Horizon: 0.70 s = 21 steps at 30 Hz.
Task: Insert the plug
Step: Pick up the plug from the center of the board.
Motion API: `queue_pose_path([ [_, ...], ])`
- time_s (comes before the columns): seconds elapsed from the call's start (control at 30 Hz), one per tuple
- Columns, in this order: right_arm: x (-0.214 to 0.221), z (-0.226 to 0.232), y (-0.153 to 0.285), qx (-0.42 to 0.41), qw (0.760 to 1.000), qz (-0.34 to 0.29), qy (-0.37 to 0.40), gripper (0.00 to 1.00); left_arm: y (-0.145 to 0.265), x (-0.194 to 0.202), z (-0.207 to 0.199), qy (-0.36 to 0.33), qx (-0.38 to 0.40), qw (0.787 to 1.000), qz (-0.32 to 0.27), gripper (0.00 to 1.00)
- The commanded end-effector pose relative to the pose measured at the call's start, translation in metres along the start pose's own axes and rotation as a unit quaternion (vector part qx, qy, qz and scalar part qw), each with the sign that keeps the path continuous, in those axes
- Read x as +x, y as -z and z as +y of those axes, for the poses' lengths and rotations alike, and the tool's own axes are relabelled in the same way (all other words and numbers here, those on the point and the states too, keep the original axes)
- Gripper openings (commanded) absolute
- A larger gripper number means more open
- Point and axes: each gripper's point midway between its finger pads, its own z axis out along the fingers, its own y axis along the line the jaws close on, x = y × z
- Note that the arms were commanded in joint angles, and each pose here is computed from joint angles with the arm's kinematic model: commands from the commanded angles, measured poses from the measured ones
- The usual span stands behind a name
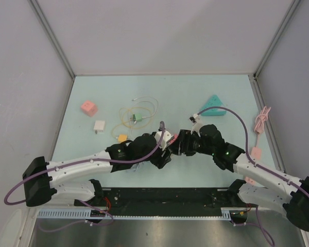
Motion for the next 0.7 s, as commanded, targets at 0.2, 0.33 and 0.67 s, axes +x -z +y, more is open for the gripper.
queue_pose_path([
  [0.2, -0.004, 0.010, -0.018, -0.008, 1.000, -0.022, 0.008, 0.60, -0.003, -0.018, -0.005, 0.013, 0.000, 1.000, -0.025, 0.31],
  [0.33, 0.000, 0.009, -0.022, -0.006, 1.000, -0.017, 0.010, 0.52, -0.001, -0.019, -0.005, 0.014, 0.000, 0.999, -0.029, 0.32],
  [0.67, -0.004, 0.010, -0.022, -0.004, 0.999, -0.030, 0.024, 0.00, 0.004, 0.002, 0.021, 0.052, -0.062, 0.997, -0.017, 0.65],
])
